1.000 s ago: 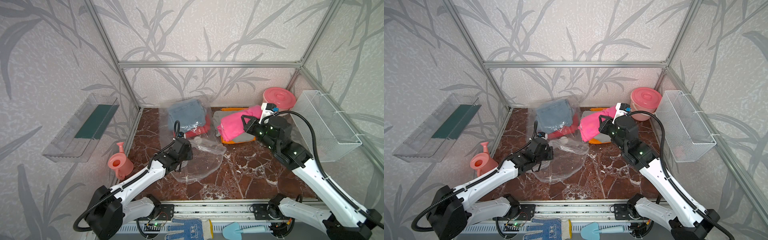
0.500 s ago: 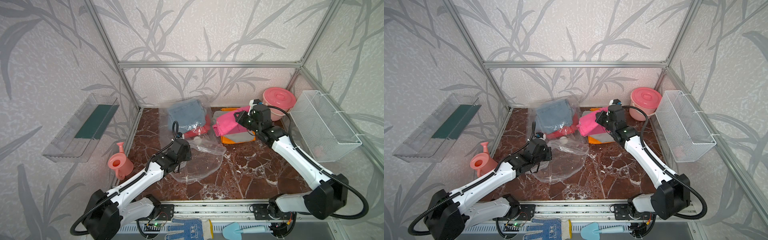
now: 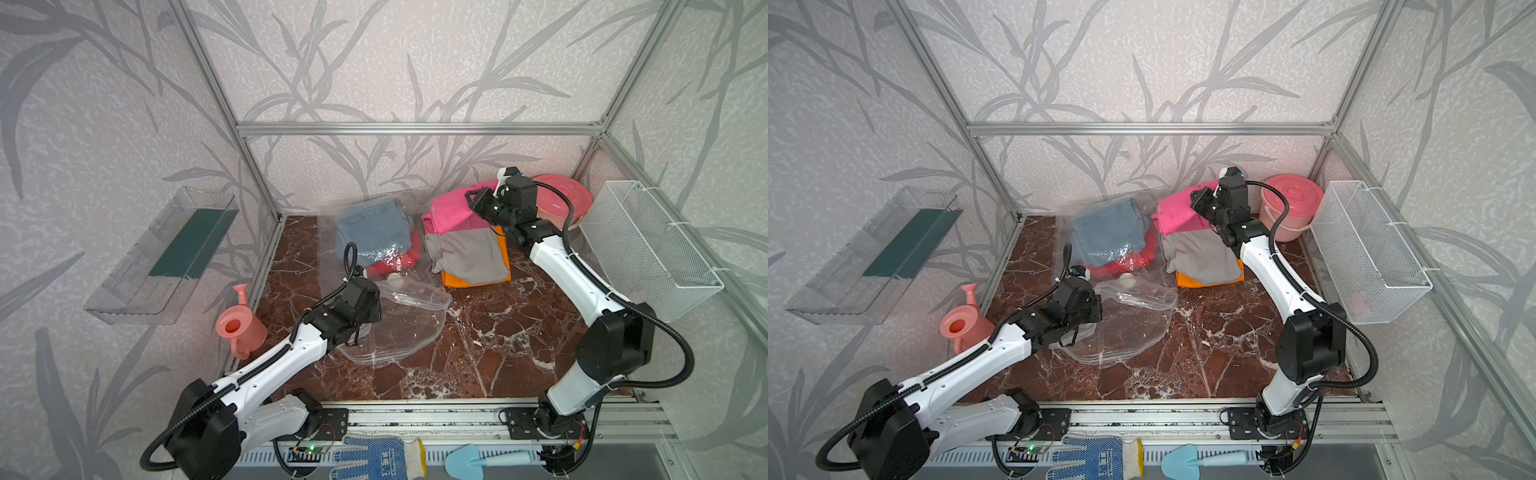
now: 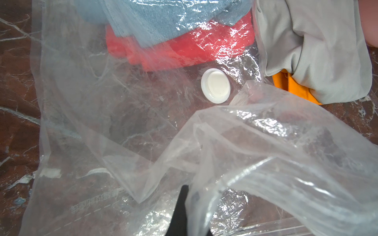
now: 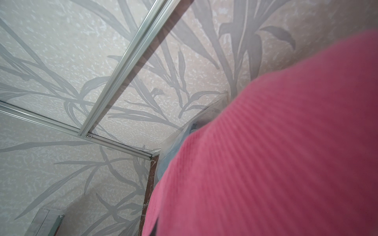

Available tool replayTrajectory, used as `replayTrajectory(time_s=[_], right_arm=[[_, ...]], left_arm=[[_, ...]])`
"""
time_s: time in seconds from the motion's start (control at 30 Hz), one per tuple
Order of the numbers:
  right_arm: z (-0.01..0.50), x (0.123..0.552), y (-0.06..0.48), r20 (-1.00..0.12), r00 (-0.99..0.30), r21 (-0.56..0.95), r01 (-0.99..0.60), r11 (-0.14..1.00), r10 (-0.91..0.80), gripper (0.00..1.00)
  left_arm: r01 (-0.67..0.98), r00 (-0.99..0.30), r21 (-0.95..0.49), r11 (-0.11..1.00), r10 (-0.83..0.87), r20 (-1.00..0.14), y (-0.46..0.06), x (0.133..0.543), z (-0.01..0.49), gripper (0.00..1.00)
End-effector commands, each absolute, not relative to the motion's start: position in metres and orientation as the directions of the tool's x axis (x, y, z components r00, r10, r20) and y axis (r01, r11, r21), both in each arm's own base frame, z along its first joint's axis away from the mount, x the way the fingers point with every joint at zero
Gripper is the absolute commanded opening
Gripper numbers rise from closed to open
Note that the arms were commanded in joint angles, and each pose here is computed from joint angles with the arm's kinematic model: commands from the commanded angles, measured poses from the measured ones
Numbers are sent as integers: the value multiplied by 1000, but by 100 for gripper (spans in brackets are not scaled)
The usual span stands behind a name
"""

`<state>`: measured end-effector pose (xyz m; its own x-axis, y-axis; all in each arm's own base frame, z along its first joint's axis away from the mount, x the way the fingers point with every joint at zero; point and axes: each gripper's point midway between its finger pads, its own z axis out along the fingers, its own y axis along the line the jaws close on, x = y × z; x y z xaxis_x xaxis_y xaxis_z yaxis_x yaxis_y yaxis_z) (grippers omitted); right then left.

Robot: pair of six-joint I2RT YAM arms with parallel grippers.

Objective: Take the trousers out of the vacuum bag
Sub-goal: Place the trousers at the center of the board.

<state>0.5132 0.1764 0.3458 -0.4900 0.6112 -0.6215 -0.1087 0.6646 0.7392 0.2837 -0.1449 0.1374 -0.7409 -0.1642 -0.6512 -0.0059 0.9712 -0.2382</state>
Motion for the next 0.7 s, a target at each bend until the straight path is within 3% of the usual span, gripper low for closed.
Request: replayTrajectory(time_s=[0.0,0.4,0.67], right_arm=[[407,533,173,-656,-382,752,-262,605,650,0],[393,571,173,-656,-413,751,-266,605,632,0],[344,556,158,-627,-446,765,-196,614,639,0]], left_arm=[[-46,-730,-219,975,-182,-659,-137,288,146,0],[-55,-726,-210,976,-183,-663,-134,290,151,0],[-56,-731,-218,974,-188,-656,-136,291,149,0]])
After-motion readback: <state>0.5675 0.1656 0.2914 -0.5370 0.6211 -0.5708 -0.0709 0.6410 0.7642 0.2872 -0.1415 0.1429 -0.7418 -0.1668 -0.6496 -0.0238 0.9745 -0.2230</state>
